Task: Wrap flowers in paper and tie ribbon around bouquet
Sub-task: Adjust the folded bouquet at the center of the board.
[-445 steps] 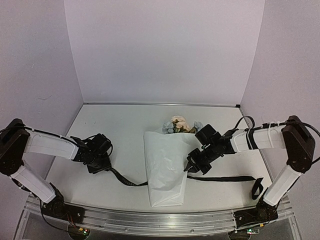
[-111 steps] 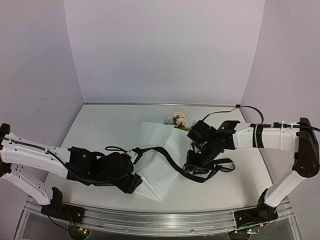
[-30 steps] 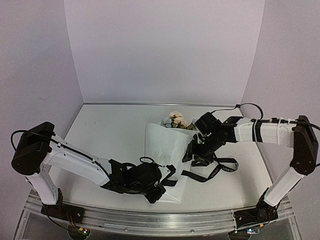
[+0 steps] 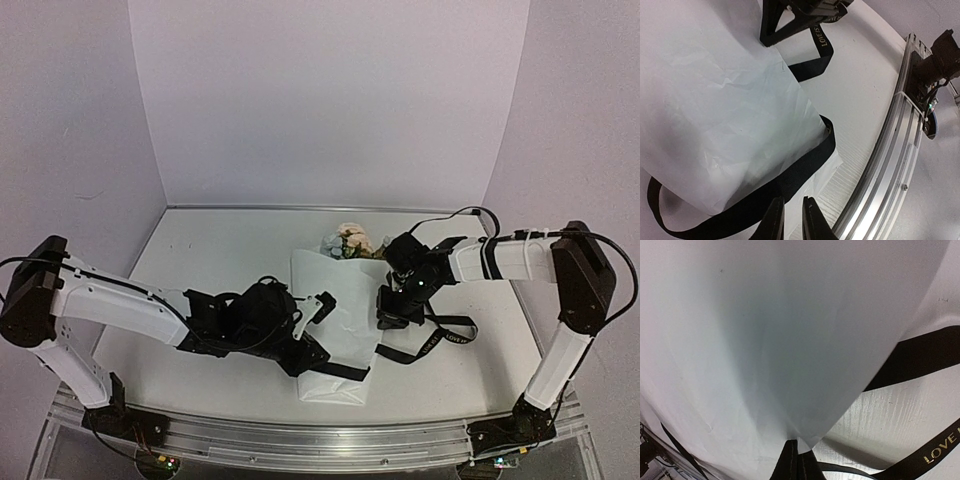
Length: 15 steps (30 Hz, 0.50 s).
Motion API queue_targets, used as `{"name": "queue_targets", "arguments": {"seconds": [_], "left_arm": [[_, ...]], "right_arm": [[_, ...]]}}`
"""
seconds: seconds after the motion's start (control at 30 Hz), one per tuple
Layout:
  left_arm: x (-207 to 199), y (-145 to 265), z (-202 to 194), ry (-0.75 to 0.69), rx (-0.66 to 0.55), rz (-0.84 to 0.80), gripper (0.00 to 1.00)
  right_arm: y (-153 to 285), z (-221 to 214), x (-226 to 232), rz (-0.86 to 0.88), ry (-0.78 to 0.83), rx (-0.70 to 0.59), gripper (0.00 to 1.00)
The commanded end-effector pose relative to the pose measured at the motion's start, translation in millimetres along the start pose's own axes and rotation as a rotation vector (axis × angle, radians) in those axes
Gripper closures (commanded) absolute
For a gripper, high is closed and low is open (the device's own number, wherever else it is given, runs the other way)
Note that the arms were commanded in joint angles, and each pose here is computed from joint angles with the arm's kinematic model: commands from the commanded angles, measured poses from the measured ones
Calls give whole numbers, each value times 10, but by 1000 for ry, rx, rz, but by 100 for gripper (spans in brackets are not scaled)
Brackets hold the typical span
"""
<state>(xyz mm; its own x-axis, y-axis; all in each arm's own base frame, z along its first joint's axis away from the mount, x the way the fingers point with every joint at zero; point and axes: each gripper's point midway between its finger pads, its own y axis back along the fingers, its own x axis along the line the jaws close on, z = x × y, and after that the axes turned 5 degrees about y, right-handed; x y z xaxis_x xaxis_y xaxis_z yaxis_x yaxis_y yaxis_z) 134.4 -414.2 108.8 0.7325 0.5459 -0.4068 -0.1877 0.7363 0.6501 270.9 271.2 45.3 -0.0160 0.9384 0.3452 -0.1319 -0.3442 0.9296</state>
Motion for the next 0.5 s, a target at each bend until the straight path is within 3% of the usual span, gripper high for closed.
{"name": "queue_targets", "arguments": {"seconds": [0.0, 0.37, 0.47], "left_arm": [[-149, -127, -107, -17, 63, -82, 88], [94, -562, 3, -24, 69, 17, 90], [106, -609, 82, -21, 44, 13, 90]], "right_arm": [[-12, 78, -94, -49, 21, -32, 100], [108, -21, -102, -45, 27, -2, 99], [233, -84, -90, -34, 58, 8, 77]]}}
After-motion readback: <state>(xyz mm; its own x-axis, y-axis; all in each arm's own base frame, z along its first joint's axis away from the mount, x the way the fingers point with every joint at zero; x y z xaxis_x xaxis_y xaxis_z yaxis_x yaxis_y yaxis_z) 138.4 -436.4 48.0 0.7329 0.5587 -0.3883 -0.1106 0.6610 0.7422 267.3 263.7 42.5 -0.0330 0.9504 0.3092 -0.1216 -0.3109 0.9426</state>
